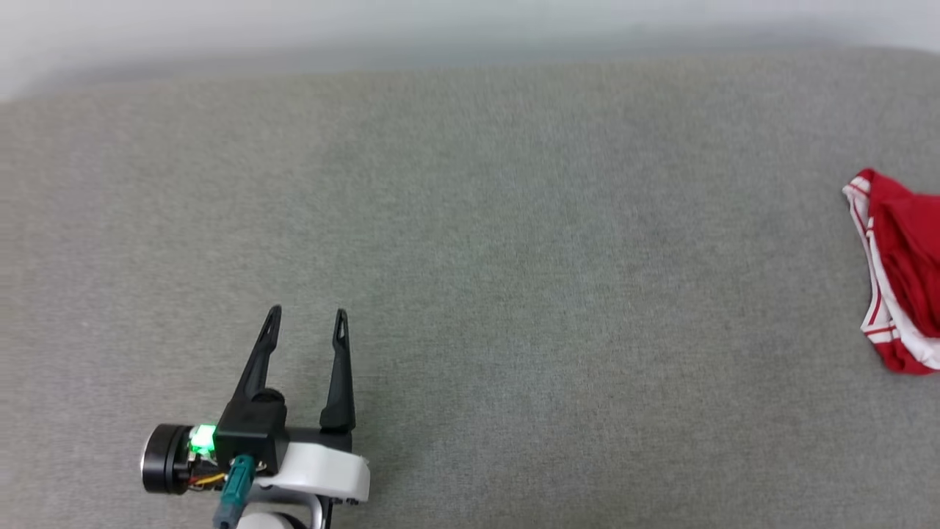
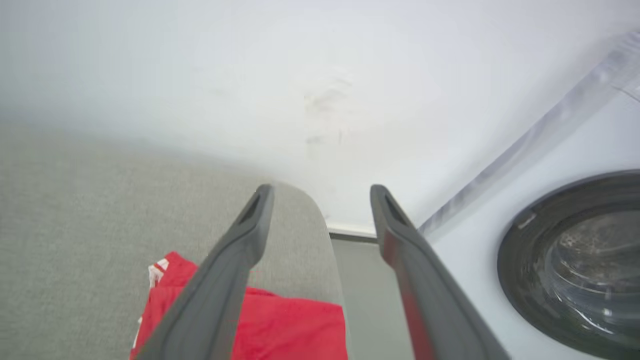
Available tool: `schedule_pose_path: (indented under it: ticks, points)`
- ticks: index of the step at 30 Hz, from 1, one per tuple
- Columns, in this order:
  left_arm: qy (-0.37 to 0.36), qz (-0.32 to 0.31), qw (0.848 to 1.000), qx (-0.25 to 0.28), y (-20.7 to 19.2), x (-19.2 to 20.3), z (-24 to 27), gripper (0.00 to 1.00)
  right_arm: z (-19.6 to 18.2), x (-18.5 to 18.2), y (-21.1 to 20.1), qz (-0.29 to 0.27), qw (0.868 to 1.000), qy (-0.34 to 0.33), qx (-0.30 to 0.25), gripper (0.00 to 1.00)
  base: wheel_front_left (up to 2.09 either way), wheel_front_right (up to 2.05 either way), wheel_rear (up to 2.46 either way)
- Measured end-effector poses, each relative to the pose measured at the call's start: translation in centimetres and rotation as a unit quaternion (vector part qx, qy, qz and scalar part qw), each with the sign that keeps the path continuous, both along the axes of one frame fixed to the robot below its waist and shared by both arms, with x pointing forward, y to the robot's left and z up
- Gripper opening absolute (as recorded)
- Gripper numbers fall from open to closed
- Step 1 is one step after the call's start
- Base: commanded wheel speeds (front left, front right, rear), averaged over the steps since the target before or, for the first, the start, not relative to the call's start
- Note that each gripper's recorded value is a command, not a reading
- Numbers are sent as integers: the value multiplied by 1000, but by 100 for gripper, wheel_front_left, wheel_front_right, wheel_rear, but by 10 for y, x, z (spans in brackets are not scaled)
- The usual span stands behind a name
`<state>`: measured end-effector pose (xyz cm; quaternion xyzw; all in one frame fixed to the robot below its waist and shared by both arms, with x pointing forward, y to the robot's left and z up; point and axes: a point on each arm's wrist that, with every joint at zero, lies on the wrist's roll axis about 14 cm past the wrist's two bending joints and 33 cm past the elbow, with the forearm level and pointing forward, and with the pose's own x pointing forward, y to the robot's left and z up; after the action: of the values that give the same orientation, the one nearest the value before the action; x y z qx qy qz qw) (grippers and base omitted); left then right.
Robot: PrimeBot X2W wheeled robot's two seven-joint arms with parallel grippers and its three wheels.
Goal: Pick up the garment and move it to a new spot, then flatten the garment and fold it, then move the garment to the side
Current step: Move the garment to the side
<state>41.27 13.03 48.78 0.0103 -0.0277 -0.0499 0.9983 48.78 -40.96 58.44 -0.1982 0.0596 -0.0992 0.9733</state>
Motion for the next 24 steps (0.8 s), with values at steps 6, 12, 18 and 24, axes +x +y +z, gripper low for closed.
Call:
schedule_pose_path:
  ticks: [6, 12, 18, 24]
  points:
    - [-9, 19, 1000, -2, 13, -20, 11, 100, 33, -4, 57, 65, 990, -125, 12, 100, 0, 0, 0]
    - [-17, 45, 999, 2, 33, -41, 19, 100, 44, -21, 128, 129, 970, -196, 57, 100, 0, 0, 0]
    - [-26, 62, 998, -1, 44, -56, 26, 100, 46, -46, 182, 174, 953, -229, 96, 100, 0, 0, 0]
    - [-28, 68, 997, -5, 49, -66, 27, 100, 24, -70, 216, 192, 947, -215, 142, 100, 0, 0, 0]
